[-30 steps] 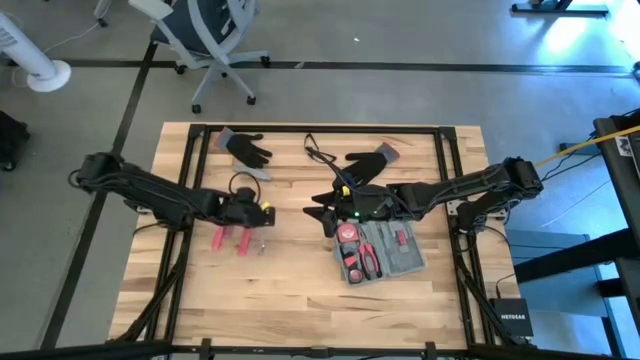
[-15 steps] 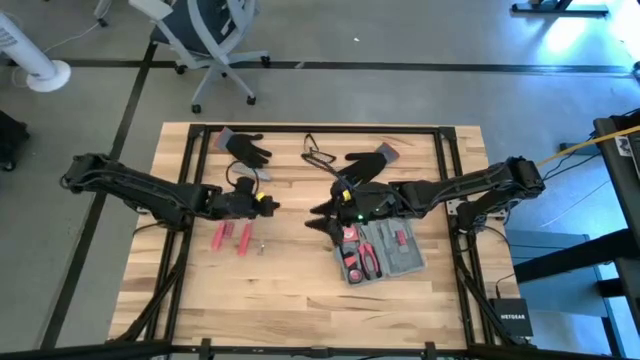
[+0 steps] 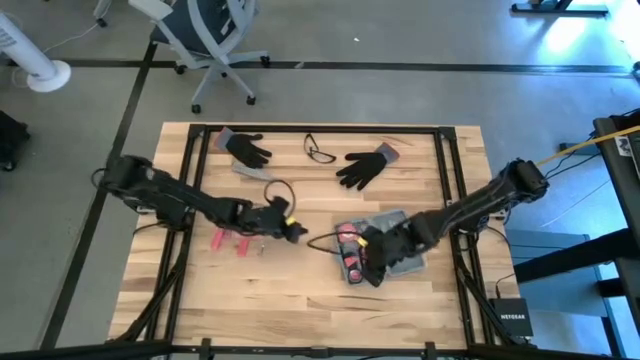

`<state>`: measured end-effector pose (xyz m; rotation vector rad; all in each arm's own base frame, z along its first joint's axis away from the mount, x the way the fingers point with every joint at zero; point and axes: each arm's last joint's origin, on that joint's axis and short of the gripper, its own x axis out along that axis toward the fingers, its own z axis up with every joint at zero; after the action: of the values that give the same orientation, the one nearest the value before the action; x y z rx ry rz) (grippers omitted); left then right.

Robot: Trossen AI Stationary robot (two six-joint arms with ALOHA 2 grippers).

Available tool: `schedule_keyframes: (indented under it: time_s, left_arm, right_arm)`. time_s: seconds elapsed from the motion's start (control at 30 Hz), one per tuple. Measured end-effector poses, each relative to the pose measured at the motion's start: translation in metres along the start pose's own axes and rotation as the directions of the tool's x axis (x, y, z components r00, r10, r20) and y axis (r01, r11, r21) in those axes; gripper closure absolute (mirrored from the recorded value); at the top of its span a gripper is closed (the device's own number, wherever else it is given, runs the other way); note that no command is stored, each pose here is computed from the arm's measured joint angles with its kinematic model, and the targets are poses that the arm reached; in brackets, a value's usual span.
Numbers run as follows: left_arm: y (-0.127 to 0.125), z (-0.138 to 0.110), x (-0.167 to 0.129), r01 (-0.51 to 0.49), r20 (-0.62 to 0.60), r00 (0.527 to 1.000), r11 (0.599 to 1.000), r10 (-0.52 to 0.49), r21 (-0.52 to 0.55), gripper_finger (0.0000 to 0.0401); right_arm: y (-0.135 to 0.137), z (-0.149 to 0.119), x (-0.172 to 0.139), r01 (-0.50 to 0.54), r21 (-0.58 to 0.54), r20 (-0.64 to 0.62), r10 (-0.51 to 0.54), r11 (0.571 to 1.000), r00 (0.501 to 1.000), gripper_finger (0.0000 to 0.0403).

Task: Prefit tool cases
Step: Remove the orange allen wrench set from the gray prefit tool case

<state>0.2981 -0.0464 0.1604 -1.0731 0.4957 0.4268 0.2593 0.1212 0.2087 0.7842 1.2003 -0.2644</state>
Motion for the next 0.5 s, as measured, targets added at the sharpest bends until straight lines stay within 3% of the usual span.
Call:
schedule_keyframes:
  time_s: [0.13, 0.27, 0.37, 0.5]
  left_arm:
    - [-0.008, -0.004, 0.023, 0.003, -0.064, 0.998, 1.000, -0.002, 0.025, 0.0287]
    - [-0.021, 0.008, 0.028, 0.042, -0.046, 0.998, 0.998, -0.039, 0.052, 0.0287]
    - [-0.025, 0.024, 0.025, 0.040, -0.008, 0.999, 0.995, -0.040, 0.088, 0.0287]
    - [-0.014, 0.024, 0.025, -0.054, -0.051, 0.997, 0.992, 0.060, 0.113, 0.0287]
  right_arm:
    - [-0.004, -0.004, 0.015, -0.083, 0.131, 0.051, 0.077, 0.988, 0.996, 0.0171]
    - [0.001, 0.000, 0.016, -0.158, 0.158, 0.129, 0.139, 0.975, 0.982, 0.0171]
    - [0.001, 0.001, 0.016, -0.150, 0.165, 0.159, 0.124, 0.975, 0.980, 0.0171]
    - [-0.006, 0.005, 0.017, -0.102, 0.215, 0.160, 0.068, 0.971, 0.985, 0.0171]
